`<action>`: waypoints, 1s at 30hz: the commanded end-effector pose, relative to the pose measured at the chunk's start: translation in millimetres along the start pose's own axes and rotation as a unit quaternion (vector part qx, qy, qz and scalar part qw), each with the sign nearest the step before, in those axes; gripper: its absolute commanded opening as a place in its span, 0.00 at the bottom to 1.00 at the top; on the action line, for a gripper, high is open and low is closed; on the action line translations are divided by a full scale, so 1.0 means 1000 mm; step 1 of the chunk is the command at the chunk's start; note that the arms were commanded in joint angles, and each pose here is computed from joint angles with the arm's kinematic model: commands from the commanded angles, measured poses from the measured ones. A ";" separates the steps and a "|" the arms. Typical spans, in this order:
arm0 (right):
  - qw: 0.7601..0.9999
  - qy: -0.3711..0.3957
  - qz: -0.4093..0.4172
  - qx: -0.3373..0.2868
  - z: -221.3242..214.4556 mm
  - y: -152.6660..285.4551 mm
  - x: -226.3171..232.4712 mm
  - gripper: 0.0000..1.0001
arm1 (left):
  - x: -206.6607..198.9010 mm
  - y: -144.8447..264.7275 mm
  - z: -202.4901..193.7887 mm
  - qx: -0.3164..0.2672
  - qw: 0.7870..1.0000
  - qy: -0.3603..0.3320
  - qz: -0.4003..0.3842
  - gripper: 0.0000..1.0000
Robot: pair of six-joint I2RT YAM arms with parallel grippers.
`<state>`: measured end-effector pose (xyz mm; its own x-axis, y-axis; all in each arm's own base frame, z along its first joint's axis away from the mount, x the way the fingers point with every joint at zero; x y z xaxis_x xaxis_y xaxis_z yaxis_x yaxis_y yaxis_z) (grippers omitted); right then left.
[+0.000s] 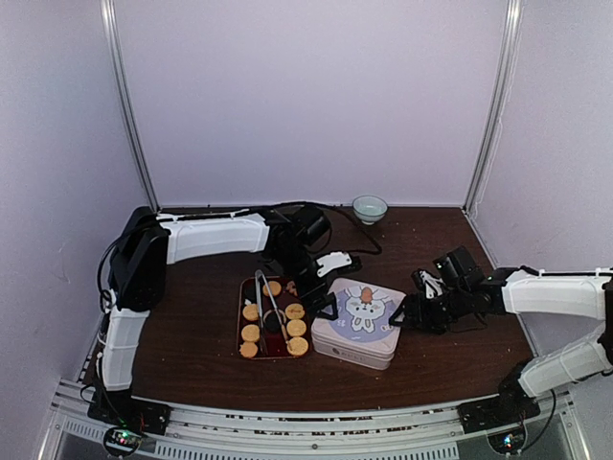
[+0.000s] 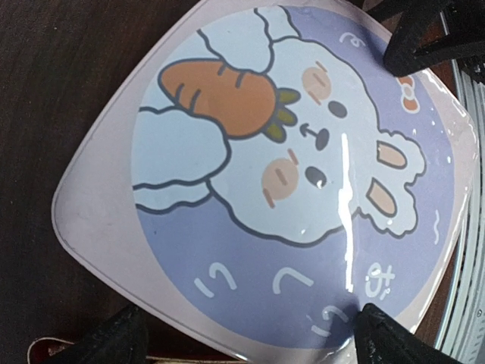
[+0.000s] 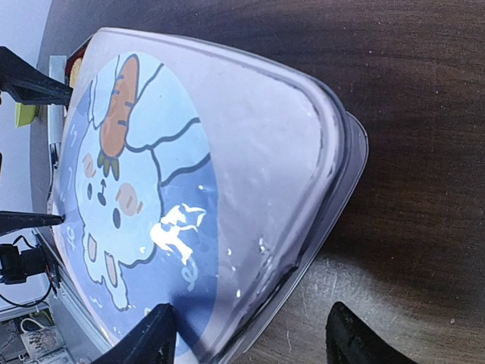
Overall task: Pack the cookies
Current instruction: Adjust the box lid on the packing box, then reset both arms
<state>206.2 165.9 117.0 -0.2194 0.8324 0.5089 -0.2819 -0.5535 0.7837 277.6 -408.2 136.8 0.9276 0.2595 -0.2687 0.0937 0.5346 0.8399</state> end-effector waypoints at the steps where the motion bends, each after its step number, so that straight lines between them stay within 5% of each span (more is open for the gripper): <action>1: 0.998 -0.010 -0.052 0.037 -0.033 -0.007 -0.024 0.67 | -0.016 0.008 0.000 -0.003 1.000 -0.024 -0.008 0.98; 9: 0.999 0.005 -0.045 -0.004 -0.015 0.017 -0.008 0.74 | -0.014 0.019 0.003 -0.001 0.999 -0.031 0.030 0.98; 22: 0.989 0.057 -0.068 -0.121 0.046 0.087 0.035 0.91 | -0.006 0.107 0.013 -0.032 0.994 -0.019 0.105 0.98; 25: 0.959 0.066 -0.166 -0.219 0.063 0.121 0.022 1.00 | 0.009 0.141 0.001 -0.051 0.989 0.009 0.141 0.98; 30: 0.870 0.050 -0.308 -0.381 0.069 0.167 -0.014 1.00 | 0.068 0.211 -0.064 -0.121 0.956 0.116 0.242 0.98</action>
<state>225.2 111.6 251.4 -0.1447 0.9685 0.2026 -0.7680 -0.2390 0.5941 305.1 -306.4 249.5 0.8805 0.4703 -0.0599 -0.2242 0.5243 0.8215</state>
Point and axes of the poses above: each gripper's point midway between its finger pads, its own y axis back along the fingers, its own x axis along the line the jaws close on, z = x × y, the point moved 7 cm from there along y, back along the fingers, and after that the axes turned 8 degrees about y, right-handed, at the moved point
